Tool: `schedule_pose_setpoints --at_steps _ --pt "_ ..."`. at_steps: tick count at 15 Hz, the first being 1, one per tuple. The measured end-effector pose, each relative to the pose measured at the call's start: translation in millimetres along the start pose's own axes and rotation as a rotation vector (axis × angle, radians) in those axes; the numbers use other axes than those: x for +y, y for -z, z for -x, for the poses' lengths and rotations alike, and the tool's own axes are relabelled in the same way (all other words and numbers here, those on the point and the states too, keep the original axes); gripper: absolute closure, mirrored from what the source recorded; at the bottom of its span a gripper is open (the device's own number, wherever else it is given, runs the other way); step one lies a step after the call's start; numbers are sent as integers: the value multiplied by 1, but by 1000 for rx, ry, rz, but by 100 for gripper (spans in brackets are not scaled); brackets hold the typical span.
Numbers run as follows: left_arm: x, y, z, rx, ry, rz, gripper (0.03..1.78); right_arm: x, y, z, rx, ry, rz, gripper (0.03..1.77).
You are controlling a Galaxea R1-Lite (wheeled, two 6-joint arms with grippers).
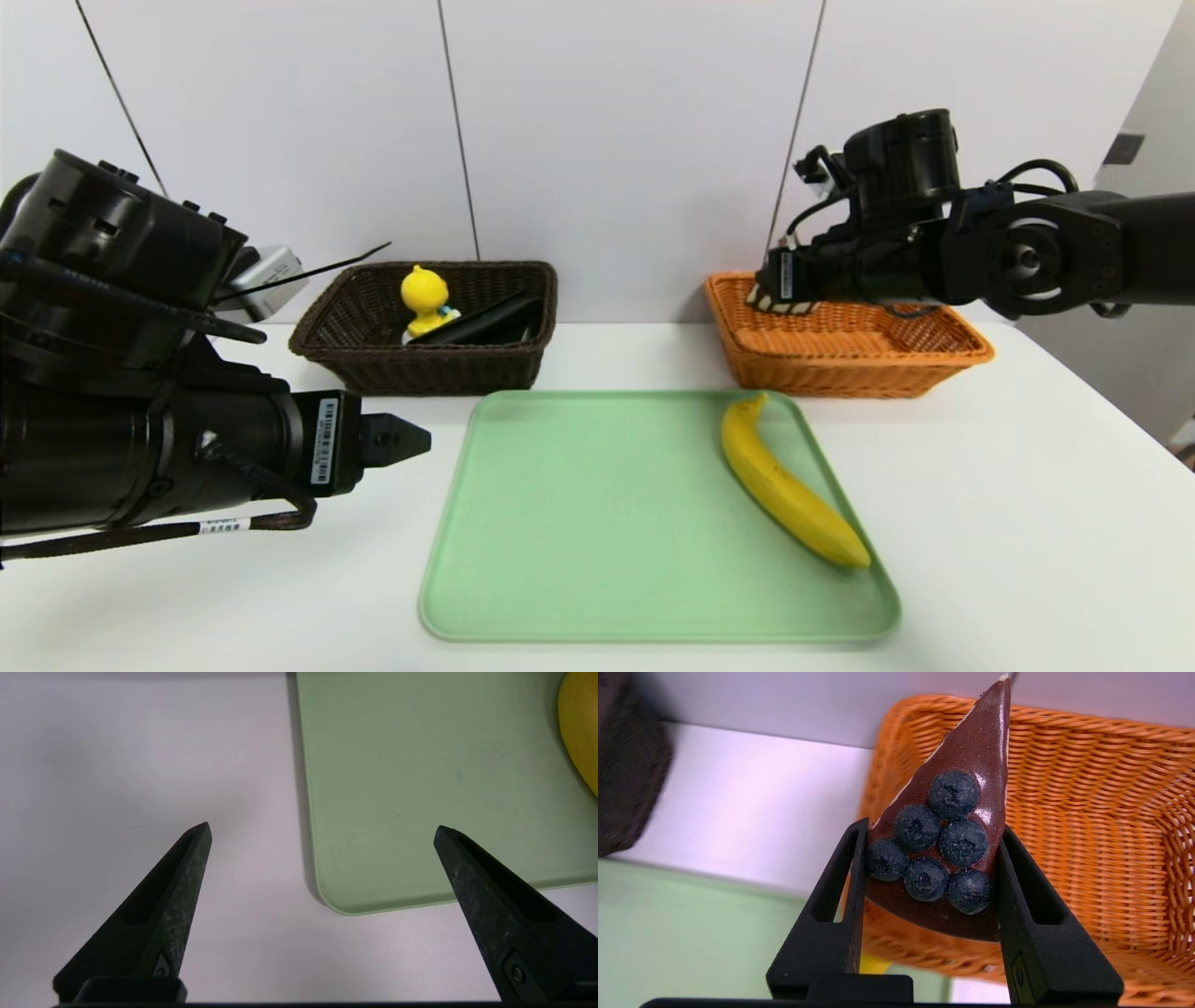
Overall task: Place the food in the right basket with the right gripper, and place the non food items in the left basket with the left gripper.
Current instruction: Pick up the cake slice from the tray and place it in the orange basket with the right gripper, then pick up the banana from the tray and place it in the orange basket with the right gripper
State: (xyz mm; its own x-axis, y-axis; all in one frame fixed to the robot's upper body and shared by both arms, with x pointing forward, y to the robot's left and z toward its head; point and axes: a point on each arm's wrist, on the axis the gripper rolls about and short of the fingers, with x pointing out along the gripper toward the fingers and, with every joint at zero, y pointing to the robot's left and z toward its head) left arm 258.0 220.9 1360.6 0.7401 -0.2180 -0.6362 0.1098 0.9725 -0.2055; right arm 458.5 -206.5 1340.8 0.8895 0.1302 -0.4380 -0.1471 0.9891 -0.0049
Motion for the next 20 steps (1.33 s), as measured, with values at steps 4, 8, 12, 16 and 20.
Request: schedule_pose_setpoints --at_steps 4,8,12,16,20 --pt "0 0 0 -3 2 -4 12 -21 7 -38 41 58 -14 101" --pt "0 0 1 -5 2 -2 12 -28 19 -56 104 77 16 93" --pt "1 -1 3 -10 5 -1 12 -29 26 -62 136 72 27 59" --pt "1 -1 5 -16 7 2 12 -30 23 -57 152 19 22 39" --pt "1 -1 6 -21 9 5 12 -32 9 -30 136 0 13 27"
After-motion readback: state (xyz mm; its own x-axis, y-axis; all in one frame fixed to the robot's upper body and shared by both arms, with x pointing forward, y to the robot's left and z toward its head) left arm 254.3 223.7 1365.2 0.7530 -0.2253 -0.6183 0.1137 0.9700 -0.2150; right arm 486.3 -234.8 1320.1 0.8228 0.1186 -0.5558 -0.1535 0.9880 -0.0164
